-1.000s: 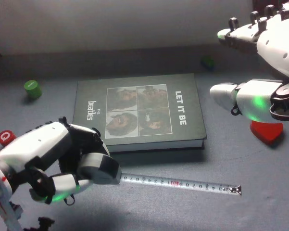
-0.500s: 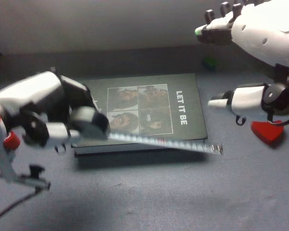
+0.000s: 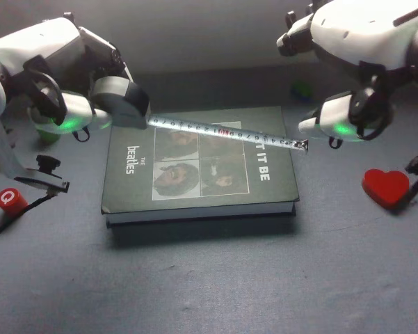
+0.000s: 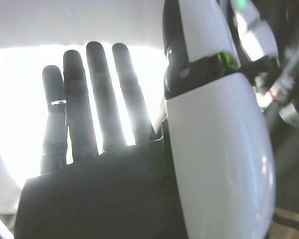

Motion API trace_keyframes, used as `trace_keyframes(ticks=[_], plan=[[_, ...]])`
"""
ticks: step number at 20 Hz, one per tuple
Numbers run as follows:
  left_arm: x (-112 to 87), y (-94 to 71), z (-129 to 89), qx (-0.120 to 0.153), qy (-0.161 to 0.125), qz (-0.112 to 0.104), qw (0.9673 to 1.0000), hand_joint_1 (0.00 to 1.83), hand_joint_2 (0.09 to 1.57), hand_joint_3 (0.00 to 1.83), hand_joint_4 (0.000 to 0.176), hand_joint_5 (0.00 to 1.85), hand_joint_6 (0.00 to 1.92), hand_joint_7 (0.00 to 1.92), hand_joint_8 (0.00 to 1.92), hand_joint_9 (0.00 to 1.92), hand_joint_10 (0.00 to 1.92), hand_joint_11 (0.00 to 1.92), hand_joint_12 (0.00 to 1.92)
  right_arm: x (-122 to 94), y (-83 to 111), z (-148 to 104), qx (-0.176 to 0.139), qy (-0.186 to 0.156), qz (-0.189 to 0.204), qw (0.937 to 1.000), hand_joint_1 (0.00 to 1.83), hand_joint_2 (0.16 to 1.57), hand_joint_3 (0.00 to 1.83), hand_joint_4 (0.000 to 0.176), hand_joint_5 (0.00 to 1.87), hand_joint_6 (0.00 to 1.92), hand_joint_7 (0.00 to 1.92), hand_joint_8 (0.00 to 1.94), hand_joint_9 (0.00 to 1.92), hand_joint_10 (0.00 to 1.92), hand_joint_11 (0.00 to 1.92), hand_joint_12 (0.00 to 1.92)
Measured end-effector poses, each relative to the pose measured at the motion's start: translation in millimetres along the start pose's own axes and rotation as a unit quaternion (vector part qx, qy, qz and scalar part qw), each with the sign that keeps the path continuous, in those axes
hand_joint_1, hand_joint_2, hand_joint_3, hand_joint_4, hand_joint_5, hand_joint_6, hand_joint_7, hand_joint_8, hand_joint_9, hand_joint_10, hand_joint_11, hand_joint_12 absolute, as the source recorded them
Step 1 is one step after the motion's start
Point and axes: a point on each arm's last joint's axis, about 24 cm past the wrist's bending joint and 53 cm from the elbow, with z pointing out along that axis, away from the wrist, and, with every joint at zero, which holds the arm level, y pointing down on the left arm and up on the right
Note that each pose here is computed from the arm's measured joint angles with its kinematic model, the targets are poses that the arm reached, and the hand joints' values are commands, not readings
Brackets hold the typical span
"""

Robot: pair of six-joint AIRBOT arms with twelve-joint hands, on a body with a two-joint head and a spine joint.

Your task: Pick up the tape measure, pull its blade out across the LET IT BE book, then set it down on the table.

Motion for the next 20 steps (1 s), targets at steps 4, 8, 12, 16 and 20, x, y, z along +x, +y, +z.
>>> trace_keyframes(ticks=[4,8,12,16,20], plan=[[-8.8,-0.9,1.1,-0.012,-0.011,-0.023,0.9996,1.37,1.15,0.00,0.000,0.84,1.01,0.92,1.07,0.87,1.38,0.86,1.18,8.3,0.6,16.1,0.006,0.010,0.019,0.9997,0.95,1.05,0.01,0.000,0.48,0.02,0.53,0.02,0.47,0.03,0.06,0.93],[-23.5,8.9,-0.9,-0.037,-0.029,-0.035,0.9983,1.37,1.15,0.00,0.000,0.81,1.05,0.93,1.07,0.86,1.38,0.87,1.21,5.2,8.1,30.9,0.000,0.001,0.040,0.9992,0.96,1.06,0.00,0.000,0.50,0.00,0.57,0.01,0.50,0.02,0.08,0.92],[-37.9,16.9,-3.3,-0.050,-0.044,-0.052,0.9965,1.37,1.16,0.00,0.000,0.80,1.06,0.93,1.08,0.85,1.38,0.86,1.21,4.0,15.5,46.5,-0.010,-0.005,0.047,0.9988,0.97,1.06,0.00,0.000,0.52,0.01,0.57,0.01,0.51,0.02,0.09,0.92],[-42.1,17.1,-3.5,-0.059,-0.049,-0.074,0.9943,1.37,1.15,0.00,0.000,0.81,1.04,0.93,1.08,0.86,1.38,0.86,1.21,-0.1,10.7,64.7,-0.004,-0.005,0.054,0.9985,0.97,1.06,0.00,0.000,0.54,0.01,0.59,0.01,0.52,0.02,0.11,0.93],[-49.3,14.8,-4.6,-0.063,-0.063,-0.094,0.9915,1.37,1.15,0.00,0.000,0.81,1.05,0.93,1.08,0.86,1.39,0.85,1.21,-0.3,9.8,76.5,-0.002,-0.004,0.056,0.9984,0.98,1.06,0.00,0.000,0.55,0.01,0.59,0.01,0.52,0.02,0.10,0.92]])
